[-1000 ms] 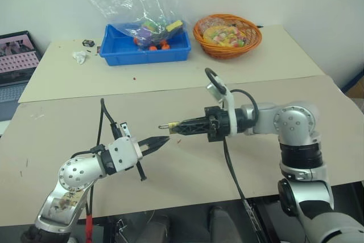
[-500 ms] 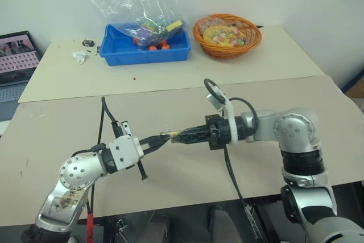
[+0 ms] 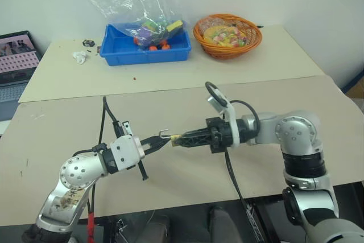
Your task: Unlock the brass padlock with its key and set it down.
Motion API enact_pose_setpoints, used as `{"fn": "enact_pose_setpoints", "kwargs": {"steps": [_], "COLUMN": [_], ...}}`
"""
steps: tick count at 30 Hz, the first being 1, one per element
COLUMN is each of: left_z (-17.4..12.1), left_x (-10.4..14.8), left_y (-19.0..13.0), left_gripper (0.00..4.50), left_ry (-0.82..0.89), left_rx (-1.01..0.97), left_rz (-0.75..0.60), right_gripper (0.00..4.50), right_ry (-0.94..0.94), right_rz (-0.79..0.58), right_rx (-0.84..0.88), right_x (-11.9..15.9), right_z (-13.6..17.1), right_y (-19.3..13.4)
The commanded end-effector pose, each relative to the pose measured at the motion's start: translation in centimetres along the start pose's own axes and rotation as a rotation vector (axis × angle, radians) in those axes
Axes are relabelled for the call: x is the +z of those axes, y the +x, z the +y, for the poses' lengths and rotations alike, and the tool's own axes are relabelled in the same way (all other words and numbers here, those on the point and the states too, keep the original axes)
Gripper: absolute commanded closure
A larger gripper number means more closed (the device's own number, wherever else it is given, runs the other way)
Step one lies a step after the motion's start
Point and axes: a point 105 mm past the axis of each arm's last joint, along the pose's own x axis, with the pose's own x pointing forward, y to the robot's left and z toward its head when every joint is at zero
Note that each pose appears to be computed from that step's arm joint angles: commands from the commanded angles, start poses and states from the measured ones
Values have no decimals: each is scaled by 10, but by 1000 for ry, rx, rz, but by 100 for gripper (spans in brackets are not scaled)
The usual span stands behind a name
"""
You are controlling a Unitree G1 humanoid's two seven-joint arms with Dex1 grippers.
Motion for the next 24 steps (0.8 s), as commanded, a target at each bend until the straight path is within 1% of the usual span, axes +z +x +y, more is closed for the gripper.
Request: {"fn": "enact_pose_setpoints", "kwargs": {"steps": [1,4,9,12,15,18,19,21,24], "left_z": [2,2,3,3,4,6,7,7,7], "left_x": [13,14,15,17,19,22,24,24,24], "left_y": [2,2,3,3,3,2,1,0,-2], "left_gripper": [446,446,446,446,446,446,446,446,446], "left_ry": [36,36,33,34,44,65,77,82,81], "left_rx": [5,8,15,19,25,34,33,29,27], "left_rz": [-34,-35,-33,-31,-29,-24,-23,-16,-4], "right_gripper": [440,440,440,440,440,440,440,440,440], "right_ry": [-22,-15,-3,16,96,252,298,356,390], "right_rz": [-75,-111,-131,-129,-76,-4,18,45,66], "right_rx": [58,55,55,30,-59,-162,-175,-189,-194], "right_x": [25,38,47,49,37,9,0,-11,-20], "right_z": [11,10,9,1,-24,-59,-66,-75,-82], "right_y": [-7,-13,-17,-20,-20,-17,-16,-12,-11]}}
